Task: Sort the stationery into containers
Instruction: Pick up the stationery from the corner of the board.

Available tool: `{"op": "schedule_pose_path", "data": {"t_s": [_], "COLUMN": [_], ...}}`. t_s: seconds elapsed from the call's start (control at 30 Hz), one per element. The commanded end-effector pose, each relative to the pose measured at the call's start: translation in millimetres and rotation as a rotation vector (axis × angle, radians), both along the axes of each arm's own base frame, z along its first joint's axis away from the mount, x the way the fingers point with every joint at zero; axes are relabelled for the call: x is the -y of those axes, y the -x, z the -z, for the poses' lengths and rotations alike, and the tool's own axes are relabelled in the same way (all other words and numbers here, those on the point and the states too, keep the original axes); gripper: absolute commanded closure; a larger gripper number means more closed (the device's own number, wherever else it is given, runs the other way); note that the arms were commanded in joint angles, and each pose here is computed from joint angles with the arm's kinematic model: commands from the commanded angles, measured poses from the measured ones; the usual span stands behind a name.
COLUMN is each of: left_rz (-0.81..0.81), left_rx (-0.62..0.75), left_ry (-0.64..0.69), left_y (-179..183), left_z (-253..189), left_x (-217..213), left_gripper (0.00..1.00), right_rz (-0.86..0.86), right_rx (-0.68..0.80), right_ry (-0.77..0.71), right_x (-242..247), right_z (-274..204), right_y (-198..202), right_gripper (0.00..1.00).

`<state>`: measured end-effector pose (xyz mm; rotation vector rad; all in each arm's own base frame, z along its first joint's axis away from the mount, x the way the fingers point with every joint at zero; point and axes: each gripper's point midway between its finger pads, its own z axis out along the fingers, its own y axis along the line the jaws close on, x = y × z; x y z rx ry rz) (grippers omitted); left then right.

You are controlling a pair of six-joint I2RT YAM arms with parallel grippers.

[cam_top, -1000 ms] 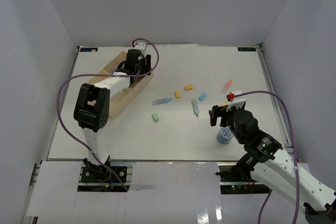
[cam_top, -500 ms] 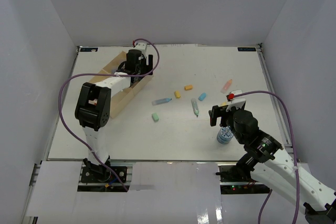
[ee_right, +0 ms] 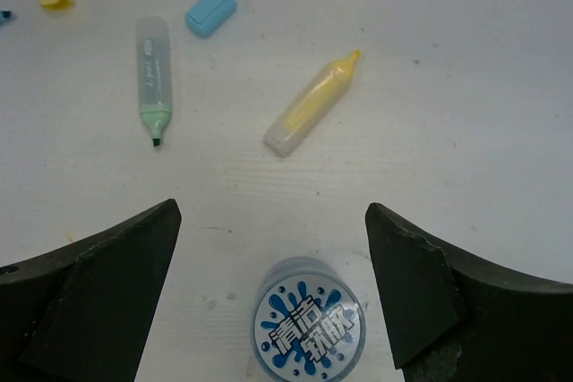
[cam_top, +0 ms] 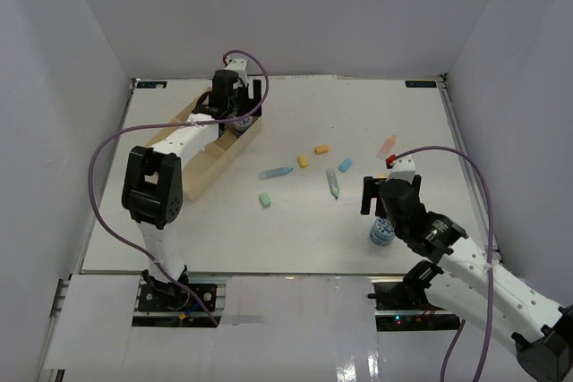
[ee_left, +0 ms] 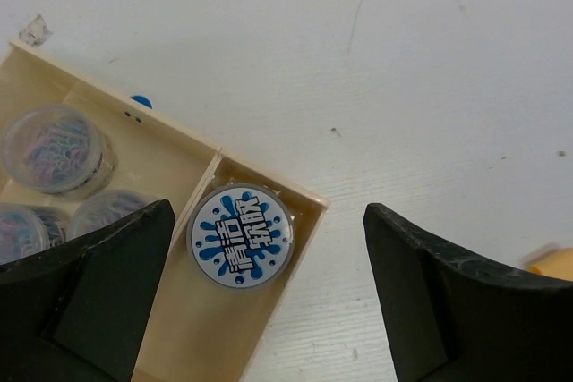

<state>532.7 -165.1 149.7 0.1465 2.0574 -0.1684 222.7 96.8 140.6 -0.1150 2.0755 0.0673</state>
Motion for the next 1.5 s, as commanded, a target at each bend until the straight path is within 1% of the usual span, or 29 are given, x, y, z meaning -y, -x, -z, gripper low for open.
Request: {"op": "schedule_pose_path", "data": {"t_s": [0.0, 0.03, 0.07, 0.13, 0.17, 0.27, 0.3, 0.37, 0.4, 0.47, 0.5, 0.6, 0.8, 0.9, 1.0, 1.03, 1.1, 1.13, 1.17, 1.2, 1.23, 1.3, 1.33, 1.37, 1.43, 1.47], "left_rz": [0.012, 0.006, 0.013, 0.022, 0.023, 0.046, 0.05, 0.086, 0.105, 0.124, 0.125, 0.12, 0.104, 0.119, 0.119, 0.119, 0.126, 0.127, 0.129, 0.134, 0.137, 0.141, 0.142, 0.141, 0.138, 0.136], "left_rx": [0.095, 0.081, 0.064, 0.037, 0.039, 0.028, 0.028, 0.01, -0.003, -0.02, -0.029, -0.055, -0.078, -0.081, -0.074, -0.072, -0.076, -0.076, -0.078, -0.08, -0.082, -0.082, -0.084, -0.082, -0.081, -0.082], "left_ry": [0.078, 0.091, 0.099, 0.109, 0.125, 0.146, 0.153, 0.178, 0.188, 0.197, 0.198, 0.186, 0.185, 0.197, 0.197, 0.197, 0.202, 0.205, 0.207, 0.211, 0.212, 0.219, 0.22, 0.22, 0.218, 0.217], "left_y": [16.8, 22.3, 35.2, 52.6, 68.1, 96.1, 112.6, 132.4, 148.5, 164.7, 177.2, 197.6, 215.8, 220.0, 220.4, 220.6, 221.9, 222.2, 222.2, 223.6, 224.0, 225.3, 225.6, 226.0, 227.5, 228.1], "left_z": [-96.8, -101.6, -111.5, -115.4, -122.3, -125.7, -125.5, -121.5, -116.2, -110.1, -104.3, -88.3, -71.2, -71.1, -73.0, -73.5, -72.7, -73.3, -72.5, -72.6, -71.9, -73.2, -73.0, -73.6, -75.8, -76.0], "left_x": [-0.1, -0.9, -2.6, -4.7, -7.9, -11.1, -15.2, -12.9, -13.9, -14.6, -18.1, -25.9, -33.2, -31.0, -31.5, -31.5, -30.2, -30.0, -29.4, -28.4, -27.9, -27.0, -26.9, -27.3, -28.3, -28.8], "left_gripper": [0.02, 0.02, 0.02, 0.02, 0.02, 0.02, 0.02, 0.02, 0.02, 0.02, 0.02, 0.02, 0.02, 0.02, 0.02, 0.02, 0.02, 0.02, 0.02, 0.02, 0.02, 0.02, 0.02, 0.02, 0.02, 0.02], "right_rz": [0.191, 0.206, 0.242, 0.252, 0.252, 0.242, 0.242, 0.255, 0.254, 0.252, 0.252, 0.265, 0.274, 0.265, 0.256, 0.254, 0.246, 0.231, 0.217, 0.194, 0.17, 0.1, 0.079, 0.039, -0.04, -0.086], "right_rx": [-0.097, -0.136, -0.179, -0.232, -0.248, -0.285, -0.297, -0.337, -0.35, -0.384, -0.391, -0.415, -0.455, -0.485, -0.508, -0.515, -0.517, -0.51, -0.504, -0.498, -0.48, -0.472, -0.477, -0.445, -0.447, -0.408], "right_ry": [-0.014, -0.019, -0.009, -0.031, -0.042, -0.083, -0.09, -0.097, -0.098, -0.105, -0.106, -0.108, -0.116, -0.105, -0.099, -0.096, -0.094, -0.089, -0.085, -0.086, -0.097, -0.098, -0.092, -0.103, -0.085, -0.107], "right_x": [21.1, 22.4, 28.5, 27.6, 27.1, 20.0, 18.9, 19.1, 18.5, 17.8, 17.9, 20.7, 18.2, 15.5, 12.3, 11.9, 10.5, 8.6, 6.9, 2.9, -3.6, -15.7, -21.3, -31.9, -52.4, -69.3], "right_z": [6.7, 13.0, 22.0, 32.3, 35.6, 42.5, 45.4, 54.2, 56.2, 63.3, 65.1, 71.8, 76.8, 83.1, 89.6, 92.6, 94.3, 94.2, 93.0, 91.2, 86.6, 81.7, 81.9, 72.2, 69.8, 56.3], "right_y": [0.1, 2.0, 1.3, 5.4, 6.6, 11.1, 12.8, 20.0, 22.3, 29.1, 30.9, 38.0, 44.3, 48.0, 50.6, 52.1, 52.9, 51.9, 50.6, 49.4, 43.4, 39.4, 37.0, 28.1, 25.4, 15.7], "right_gripper": [0.1, 0.1, 0.1, 0.1, 0.1, 0.1, 0.1, 0.1, 0.1, 0.1, 0.1, 0.1, 0.1, 0.06, 0.0, 0.07, 0.13, 0.19, 0.24, 0.28, 0.36, 0.43, 0.44, 0.44, 0.45, 0.45]}}
